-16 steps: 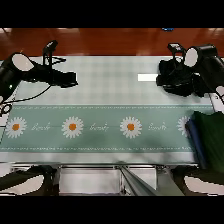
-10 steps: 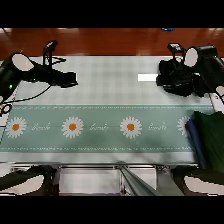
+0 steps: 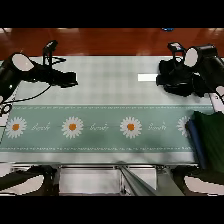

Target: Fold the shirts.

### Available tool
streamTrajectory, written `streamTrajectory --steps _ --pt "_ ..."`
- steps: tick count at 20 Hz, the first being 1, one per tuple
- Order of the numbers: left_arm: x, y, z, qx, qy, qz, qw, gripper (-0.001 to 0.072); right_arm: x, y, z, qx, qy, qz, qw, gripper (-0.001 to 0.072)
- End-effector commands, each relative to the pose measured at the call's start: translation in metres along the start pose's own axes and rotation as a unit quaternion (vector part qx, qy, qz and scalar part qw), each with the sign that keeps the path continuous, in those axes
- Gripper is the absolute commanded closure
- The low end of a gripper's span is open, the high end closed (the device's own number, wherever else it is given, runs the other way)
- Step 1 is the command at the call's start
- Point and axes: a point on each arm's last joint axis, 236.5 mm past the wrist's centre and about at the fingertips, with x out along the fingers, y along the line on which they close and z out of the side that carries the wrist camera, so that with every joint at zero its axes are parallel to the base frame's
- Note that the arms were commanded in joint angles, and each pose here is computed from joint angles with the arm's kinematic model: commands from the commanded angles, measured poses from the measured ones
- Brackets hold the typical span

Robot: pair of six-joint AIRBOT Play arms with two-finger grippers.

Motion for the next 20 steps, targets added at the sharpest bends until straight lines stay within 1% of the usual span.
streamTrajectory --steps 1,3,5,6,7,8,10,11,12,13,15,18,20 --pt "0.001 0.005 0.021 -0.001 -0.044 0.008 0.999 0.0688 -0.002 0.004 0.031 -0.002 -0.065 0.007 0.998 0.0684" --pt "0.000 0.005 0.034 0.000 -0.071 0.011 0.997 0.0688 -0.005 0.007 0.049 -0.001 -0.104 0.013 0.995 0.0685" --pt "-0.005 0.009 0.058 0.000 -0.122 0.019 0.992 0.0682 -0.014 0.015 0.080 0.002 -0.172 0.031 0.985 0.0685" --pt "-0.010 0.013 0.066 -0.001 -0.137 0.024 0.990 0.0603 -0.022 0.013 0.098 -0.011 -0.212 0.025 0.977 0.0676" --pt "-0.019 0.020 0.077 -0.006 -0.155 0.029 0.988 0.0399 -0.034 0.001 0.113 -0.027 -0.243 0.000 0.970 0.0524" --pt "-0.029 0.030 0.086 -0.015 -0.168 0.035 0.985 0.0198 -0.049 -0.021 0.127 -0.039 -0.266 -0.043 0.962 0.0295" --pt "-0.055 0.060 0.086 -0.043 -0.151 0.052 0.986 0.0200 -0.075 -0.090 0.129 -0.029 -0.256 -0.150 0.954 0.0293" --pt "-0.068 0.079 0.080 -0.072 -0.143 0.059 0.985 0.0200 -0.074 -0.123 0.117 -0.007 -0.230 -0.182 0.956 0.0294" --pt "-0.079 0.095 0.072 -0.091 -0.140 0.068 0.984 0.0200 -0.063 -0.151 0.098 0.029 -0.191 -0.189 0.963 0.0294" --pt "-0.088 0.109 0.062 -0.105 -0.142 0.077 0.981 0.0200 -0.045 -0.170 0.080 0.067 -0.152 -0.174 0.971 0.0296" --pt "-0.095 0.119 0.029 -0.101 -0.135 0.092 0.981 0.0200 -0.002 -0.189 0.062 0.105 -0.104 -0.117 0.982 0.0298" --pt "-0.089 0.114 -0.019 -0.106 -0.143 0.099 0.979 0.0200 0.065 -0.199 0.047 0.128 -0.058 -0.063 0.988 0.0298" --pt "-0.083 0.115 -0.037 -0.112 -0.145 0.102 0.978 0.0200 0.109 -0.196 0.031 0.113 -0.015 -0.053 0.992 0.0298"
